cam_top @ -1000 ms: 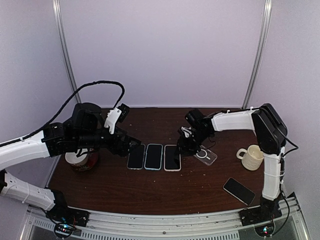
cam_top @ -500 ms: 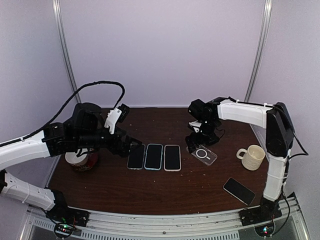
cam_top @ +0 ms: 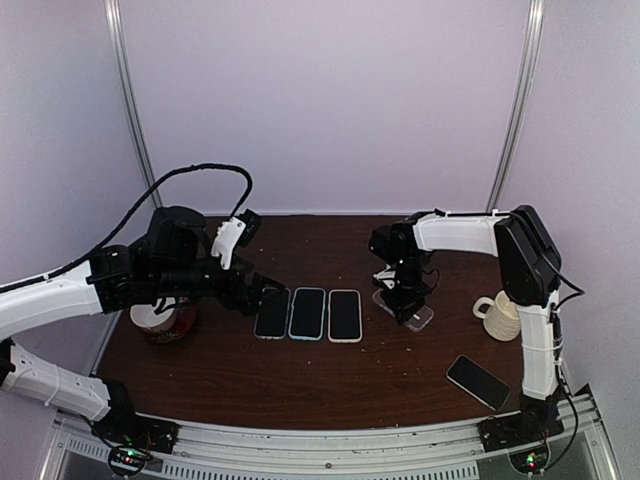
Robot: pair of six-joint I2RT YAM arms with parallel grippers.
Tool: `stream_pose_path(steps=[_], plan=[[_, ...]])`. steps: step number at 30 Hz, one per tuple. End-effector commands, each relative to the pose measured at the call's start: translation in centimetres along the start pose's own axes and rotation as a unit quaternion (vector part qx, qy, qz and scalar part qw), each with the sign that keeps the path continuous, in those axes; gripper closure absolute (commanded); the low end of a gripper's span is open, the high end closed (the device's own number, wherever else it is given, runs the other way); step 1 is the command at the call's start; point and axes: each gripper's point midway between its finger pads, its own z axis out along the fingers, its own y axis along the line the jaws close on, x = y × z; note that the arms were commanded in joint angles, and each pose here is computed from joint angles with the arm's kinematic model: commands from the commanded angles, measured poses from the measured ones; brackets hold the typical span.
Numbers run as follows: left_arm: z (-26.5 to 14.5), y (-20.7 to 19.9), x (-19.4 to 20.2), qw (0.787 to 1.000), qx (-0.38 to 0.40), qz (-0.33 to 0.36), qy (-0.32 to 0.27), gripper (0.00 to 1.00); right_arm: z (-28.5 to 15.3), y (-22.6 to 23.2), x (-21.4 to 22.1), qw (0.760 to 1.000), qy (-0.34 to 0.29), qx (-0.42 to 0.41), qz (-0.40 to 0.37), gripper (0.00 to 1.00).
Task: Put the phone into the phone case
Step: Move the phone case to the center of the board.
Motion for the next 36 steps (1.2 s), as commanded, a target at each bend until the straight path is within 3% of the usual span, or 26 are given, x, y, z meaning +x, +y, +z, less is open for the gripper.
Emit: stream_pose_path(steps=[1,9,14,23,31,34,36], plan=[[0.2,0.1,0.0,1.0,0.003,0.004,-0.002,0.03,-1.0,0.3,-0.3,1.0,-0.011,-0.015,0.007,1.0],[0.1,0.2,0.0,1.0,0.002,0.003,-0.005,0.02,-5.2,1.1,1.4,0.993,-0.078,-0.025,0.086,1.0],[-0.2,-0.4,-0.2,1.0,0.017,0.002,-0.007,0.02,-6.3,5.9,3.4,0.976,-0.136,-0.089,0.141,1.0],[-0.7,-0.7,-0.5,0.999,0.028,-0.003,-0.018,0.02,-2.0,16.5,9.3,0.966,-0.122,-0.15,0.171,1.0],[-1.0,-1.2,-0.6,0.999,0.041,-0.007,-0.02,0.03,0.2,21.8,8.4,0.95,-0.108,-0.219,0.196,1.0],[-1.3,-1.1,-0.8,0.999,0.037,-0.005,-0.024,0.03,0.6,21.7,8.3,0.952,-0.106,-0.213,0.192,0.86],[-1.4,-1.1,-0.8,0.999,0.037,-0.005,-0.026,0.02,0.1,21.5,8.3,0.956,-0.111,-0.204,0.18,0.69]])
